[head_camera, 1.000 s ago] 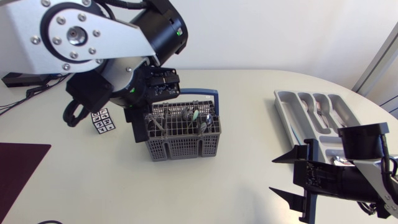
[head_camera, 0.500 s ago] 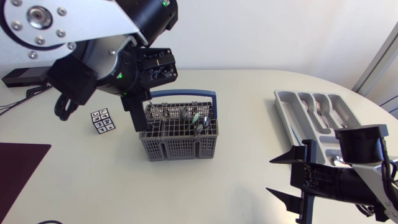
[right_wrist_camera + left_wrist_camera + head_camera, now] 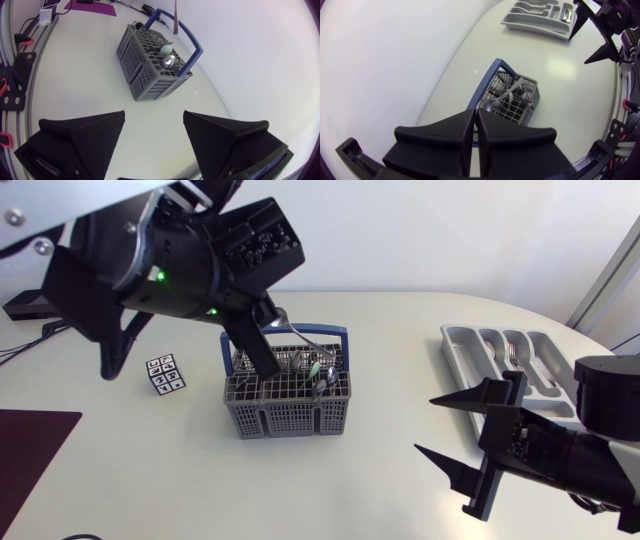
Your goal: Transfer all utensils from the basket to the drawer tray.
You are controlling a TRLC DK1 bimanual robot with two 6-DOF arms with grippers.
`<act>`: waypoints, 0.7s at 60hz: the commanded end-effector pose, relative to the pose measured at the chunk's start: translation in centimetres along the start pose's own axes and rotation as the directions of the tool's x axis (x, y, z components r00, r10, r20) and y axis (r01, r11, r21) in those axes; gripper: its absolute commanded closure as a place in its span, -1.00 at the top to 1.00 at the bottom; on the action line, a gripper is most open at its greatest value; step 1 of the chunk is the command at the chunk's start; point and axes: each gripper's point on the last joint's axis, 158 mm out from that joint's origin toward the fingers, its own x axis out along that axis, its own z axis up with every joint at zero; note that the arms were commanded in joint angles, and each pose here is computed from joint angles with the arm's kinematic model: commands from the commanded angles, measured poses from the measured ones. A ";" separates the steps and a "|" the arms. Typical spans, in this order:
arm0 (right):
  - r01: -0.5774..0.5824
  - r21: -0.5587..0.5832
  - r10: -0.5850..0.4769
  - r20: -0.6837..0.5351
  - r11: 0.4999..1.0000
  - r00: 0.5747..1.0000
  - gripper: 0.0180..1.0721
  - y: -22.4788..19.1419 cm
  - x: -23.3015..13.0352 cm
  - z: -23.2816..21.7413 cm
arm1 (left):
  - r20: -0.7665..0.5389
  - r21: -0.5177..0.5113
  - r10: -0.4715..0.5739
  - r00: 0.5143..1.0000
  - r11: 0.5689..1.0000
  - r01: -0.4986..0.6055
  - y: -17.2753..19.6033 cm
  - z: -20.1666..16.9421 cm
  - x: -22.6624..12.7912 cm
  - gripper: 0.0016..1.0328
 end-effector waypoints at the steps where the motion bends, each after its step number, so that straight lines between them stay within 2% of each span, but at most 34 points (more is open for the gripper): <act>1: 0.030 0.035 -0.032 0.058 0.999 0.998 0.60 -0.8 -0.3 2.8 | 0.040 -0.084 -0.083 0.996 0.993 0.086 -2.1 1.4 0.6 -0.93; 13: 0.068 0.001 -0.067 0.141 0.998 0.988 0.60 -1.0 -0.1 7.9 | 0.076 -0.136 -0.189 0.979 0.971 0.198 -5.0 3.5 1.1 -0.93; 25: 0.098 -0.022 -0.093 0.170 0.995 0.981 0.58 -1.3 1.3 10.8 | 0.090 -0.163 -0.258 0.962 0.949 0.269 -7.8 5.3 1.3 -0.93; 34: 0.109 -0.033 -0.102 0.160 0.994 0.982 0.37 -1.3 2.6 11.3 | 0.097 -0.172 -0.277 0.956 0.941 0.290 -8.5 5.9 1.2 -0.93; 42: 0.129 -0.041 -0.122 0.147 0.991 0.982 0.05 -1.5 3.5 11.3 | 0.099 -0.171 -0.288 0.953 0.938 0.301 -8.8 6.1 1.1 -0.93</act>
